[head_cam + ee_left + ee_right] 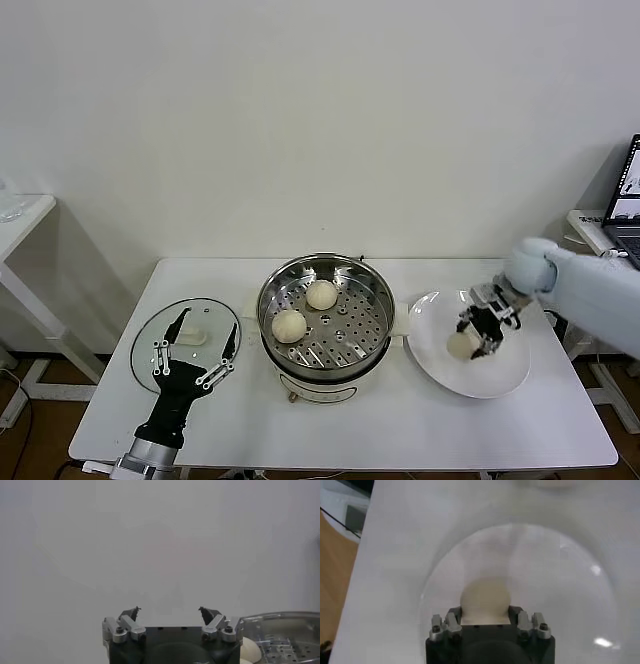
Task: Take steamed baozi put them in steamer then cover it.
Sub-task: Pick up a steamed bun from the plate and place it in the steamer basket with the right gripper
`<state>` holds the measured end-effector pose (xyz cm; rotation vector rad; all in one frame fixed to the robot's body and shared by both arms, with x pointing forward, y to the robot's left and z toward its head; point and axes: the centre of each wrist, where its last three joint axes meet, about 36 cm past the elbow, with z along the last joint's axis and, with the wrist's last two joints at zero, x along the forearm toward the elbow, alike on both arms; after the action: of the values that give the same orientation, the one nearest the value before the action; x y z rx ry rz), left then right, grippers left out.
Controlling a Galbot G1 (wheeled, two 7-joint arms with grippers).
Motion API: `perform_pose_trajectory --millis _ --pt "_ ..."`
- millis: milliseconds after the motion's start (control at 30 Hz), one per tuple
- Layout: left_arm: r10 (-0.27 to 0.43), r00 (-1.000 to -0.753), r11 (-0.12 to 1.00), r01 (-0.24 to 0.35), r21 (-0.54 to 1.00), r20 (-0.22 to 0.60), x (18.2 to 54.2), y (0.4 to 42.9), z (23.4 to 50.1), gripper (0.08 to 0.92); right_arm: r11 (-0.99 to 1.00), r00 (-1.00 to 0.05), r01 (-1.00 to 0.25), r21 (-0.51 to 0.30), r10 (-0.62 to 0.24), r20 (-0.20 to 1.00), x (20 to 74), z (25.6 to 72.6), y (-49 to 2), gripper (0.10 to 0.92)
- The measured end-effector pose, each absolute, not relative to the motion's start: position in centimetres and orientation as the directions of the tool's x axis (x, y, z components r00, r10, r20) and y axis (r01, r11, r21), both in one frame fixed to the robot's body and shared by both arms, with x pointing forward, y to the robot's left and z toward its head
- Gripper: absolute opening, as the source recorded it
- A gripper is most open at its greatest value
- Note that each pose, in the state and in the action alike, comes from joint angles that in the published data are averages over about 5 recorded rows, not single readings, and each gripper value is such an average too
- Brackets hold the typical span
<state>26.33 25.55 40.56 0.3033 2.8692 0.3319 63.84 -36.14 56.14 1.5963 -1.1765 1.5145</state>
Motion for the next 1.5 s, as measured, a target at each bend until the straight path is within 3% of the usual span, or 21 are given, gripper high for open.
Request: perform_pose_trajectory --millis 267,533,733,967,1500 --pt "0.229 -0.949 0.954 0.173 0.245 -0.219 26.3 25.5 41.0 0.823 -0.687 -0.126 -0.675 -0.268 -0.251 0.96 65.7 66.1 -27.9 0.653" --pt "0.226 -0.948 0.954 0.169 0.246 -0.224 26.1 25.6 41.1 0.823 -0.903 -0.11 -0.336 -0.269 -0.246 0.963 64.2 70.4 -17.7 0.653" --pt "0.224 -0.948 0.954 0.167 0.247 -0.226 26.1 25.7 41.2 0.823 -0.971 -0.076 -0.109 -0.212 -0.205 0.976 62.0 69.9 -11.8 0.653" --pt "0.221 -0.948 0.955 0.163 0.247 -0.229 26.2 25.7 41.2 0.823 -0.987 -0.033 0.073 -0.145 -0.147 0.989 59.9 67.3 -7.8 0.653" --pt "0.218 -0.948 0.957 0.162 0.241 -0.231 26.2 25.6 41.1 0.823 -0.967 0.005 0.245 -0.076 -0.077 0.997 57.6 62.7 -4.0 0.658"
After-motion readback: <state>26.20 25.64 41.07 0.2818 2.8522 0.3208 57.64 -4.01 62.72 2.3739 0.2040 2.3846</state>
